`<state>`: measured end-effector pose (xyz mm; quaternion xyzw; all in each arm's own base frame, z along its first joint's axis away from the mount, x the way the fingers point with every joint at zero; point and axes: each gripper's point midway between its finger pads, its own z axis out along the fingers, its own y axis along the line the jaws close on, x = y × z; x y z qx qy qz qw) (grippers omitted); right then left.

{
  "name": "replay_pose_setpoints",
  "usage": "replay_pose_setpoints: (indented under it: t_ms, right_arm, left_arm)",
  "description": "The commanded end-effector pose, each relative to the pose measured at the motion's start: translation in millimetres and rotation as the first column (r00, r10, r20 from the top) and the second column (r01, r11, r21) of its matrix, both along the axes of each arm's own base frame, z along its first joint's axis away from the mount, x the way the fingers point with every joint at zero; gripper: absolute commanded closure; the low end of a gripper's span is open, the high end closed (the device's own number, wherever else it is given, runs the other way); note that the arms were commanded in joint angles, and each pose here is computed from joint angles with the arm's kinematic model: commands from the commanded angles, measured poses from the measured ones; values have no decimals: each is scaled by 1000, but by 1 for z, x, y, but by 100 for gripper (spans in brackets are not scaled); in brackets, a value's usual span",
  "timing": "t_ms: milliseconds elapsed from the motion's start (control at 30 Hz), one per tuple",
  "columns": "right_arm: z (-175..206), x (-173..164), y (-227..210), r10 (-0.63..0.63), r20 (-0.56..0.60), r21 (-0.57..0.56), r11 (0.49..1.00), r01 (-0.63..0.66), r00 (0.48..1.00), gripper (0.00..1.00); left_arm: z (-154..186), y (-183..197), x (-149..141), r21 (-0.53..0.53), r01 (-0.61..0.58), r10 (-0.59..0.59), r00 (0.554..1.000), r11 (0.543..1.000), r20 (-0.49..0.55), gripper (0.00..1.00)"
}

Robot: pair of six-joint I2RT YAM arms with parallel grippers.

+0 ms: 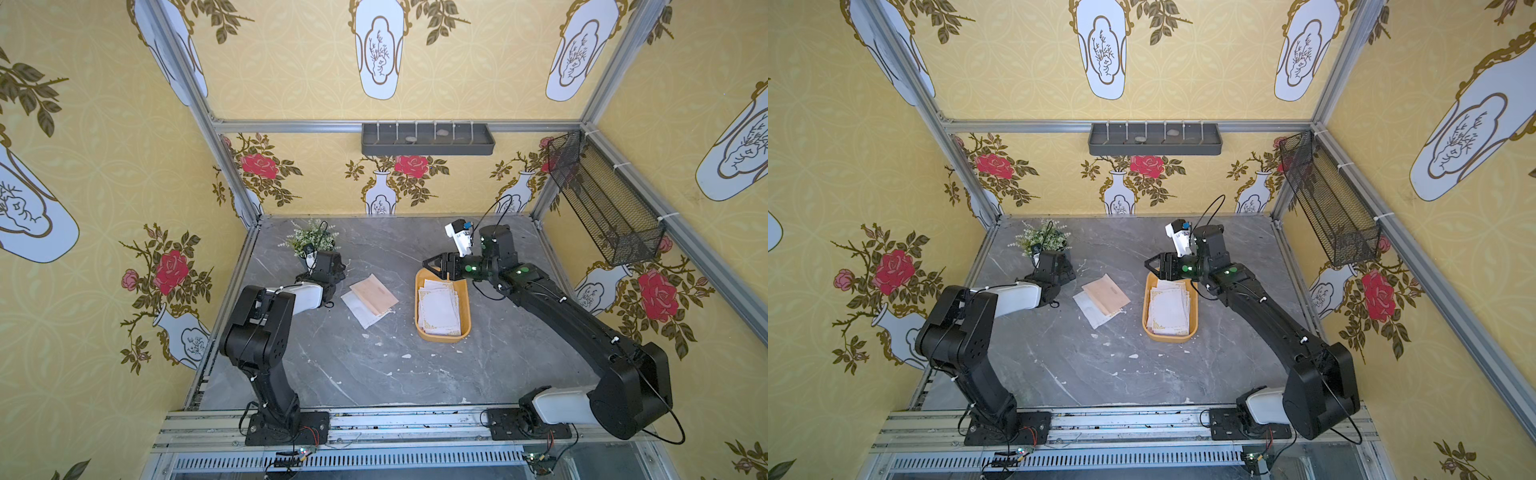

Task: Take out the stationery paper from the storage box
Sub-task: Move the distractor to the center of the board.

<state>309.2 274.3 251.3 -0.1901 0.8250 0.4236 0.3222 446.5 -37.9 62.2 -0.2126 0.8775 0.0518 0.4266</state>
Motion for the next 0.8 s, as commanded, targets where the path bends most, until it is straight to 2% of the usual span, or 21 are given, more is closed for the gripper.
replay_pose_setpoints:
  t_ms: [0,200,500,767]
  right_arm:
    - [4,1,1,7,19,0,1000,-7,1000,39]
    - [3,1,0,6,16,-2,1000,-6,1000,39]
    - [5,1,-4,-5,20,-7,1000,5,1000,39]
    - [4,2,-5,-7,17,-12,1000,7,1000,39]
  left_arm:
    - [0,2,2,-35,8,-10,999,999,-40,1]
    - [14,9,20,-35,23,-25,998,999,-53,1]
    - [-3,23,40,-132,10,-23,995,991,-101,1]
    - [-10,38,55,-156,-2,-19,992,988,-128,1]
